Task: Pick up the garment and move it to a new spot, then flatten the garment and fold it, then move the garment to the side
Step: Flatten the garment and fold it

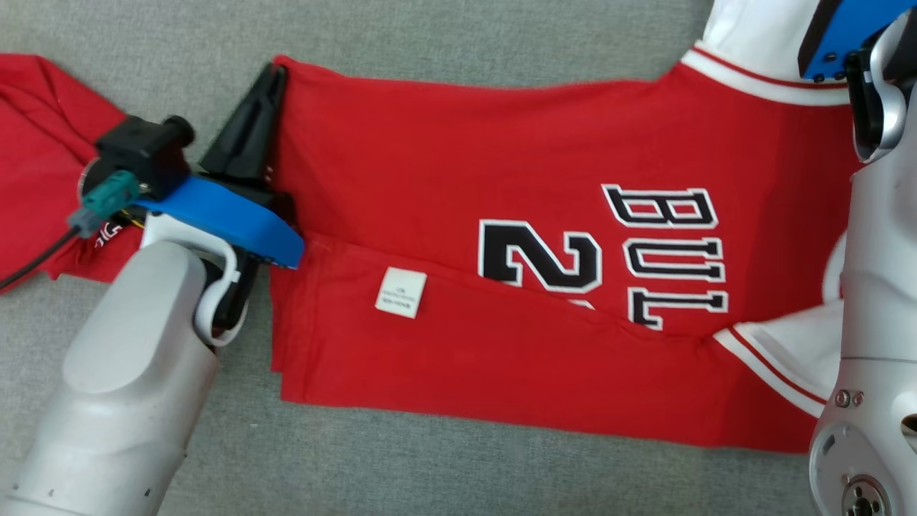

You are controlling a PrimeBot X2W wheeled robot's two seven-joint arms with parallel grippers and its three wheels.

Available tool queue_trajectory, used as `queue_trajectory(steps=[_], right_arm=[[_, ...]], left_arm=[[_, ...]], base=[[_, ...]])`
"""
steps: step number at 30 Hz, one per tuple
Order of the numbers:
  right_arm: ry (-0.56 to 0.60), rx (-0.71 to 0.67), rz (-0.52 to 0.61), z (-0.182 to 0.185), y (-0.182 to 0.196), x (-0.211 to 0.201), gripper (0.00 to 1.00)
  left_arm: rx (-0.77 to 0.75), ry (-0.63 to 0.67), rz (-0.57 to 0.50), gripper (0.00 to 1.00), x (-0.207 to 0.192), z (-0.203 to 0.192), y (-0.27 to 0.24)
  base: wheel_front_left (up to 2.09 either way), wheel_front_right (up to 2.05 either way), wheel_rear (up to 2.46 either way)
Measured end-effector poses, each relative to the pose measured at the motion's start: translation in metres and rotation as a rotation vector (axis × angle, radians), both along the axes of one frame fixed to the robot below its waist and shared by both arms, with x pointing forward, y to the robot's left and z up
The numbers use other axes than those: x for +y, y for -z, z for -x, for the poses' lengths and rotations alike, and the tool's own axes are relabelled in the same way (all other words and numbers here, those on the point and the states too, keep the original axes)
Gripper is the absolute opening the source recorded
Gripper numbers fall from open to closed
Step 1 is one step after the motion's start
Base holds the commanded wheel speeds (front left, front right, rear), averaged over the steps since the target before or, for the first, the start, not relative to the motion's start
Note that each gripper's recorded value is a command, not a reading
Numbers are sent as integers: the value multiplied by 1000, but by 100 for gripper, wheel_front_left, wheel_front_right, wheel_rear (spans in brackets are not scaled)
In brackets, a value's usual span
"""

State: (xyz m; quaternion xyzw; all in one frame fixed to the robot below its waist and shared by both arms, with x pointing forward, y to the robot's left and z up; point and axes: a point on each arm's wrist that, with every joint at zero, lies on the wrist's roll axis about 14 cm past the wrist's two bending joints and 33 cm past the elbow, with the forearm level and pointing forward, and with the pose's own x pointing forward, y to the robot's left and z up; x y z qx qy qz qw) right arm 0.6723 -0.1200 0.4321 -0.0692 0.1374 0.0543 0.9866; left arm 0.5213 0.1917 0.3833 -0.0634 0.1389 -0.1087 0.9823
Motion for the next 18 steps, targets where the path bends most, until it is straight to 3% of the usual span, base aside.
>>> queue_trajectory(steps=[10,18], right_arm=[[58,-140,-102,34,-31,-37,0],[75,-172,-182,104,-32,-56,0]], left_arm=[[-93,-39,2,0,3,-2,-28],[-104,-40,-1,0,-6,18,-36]], base=[[0,0,0],[0,0,0]])
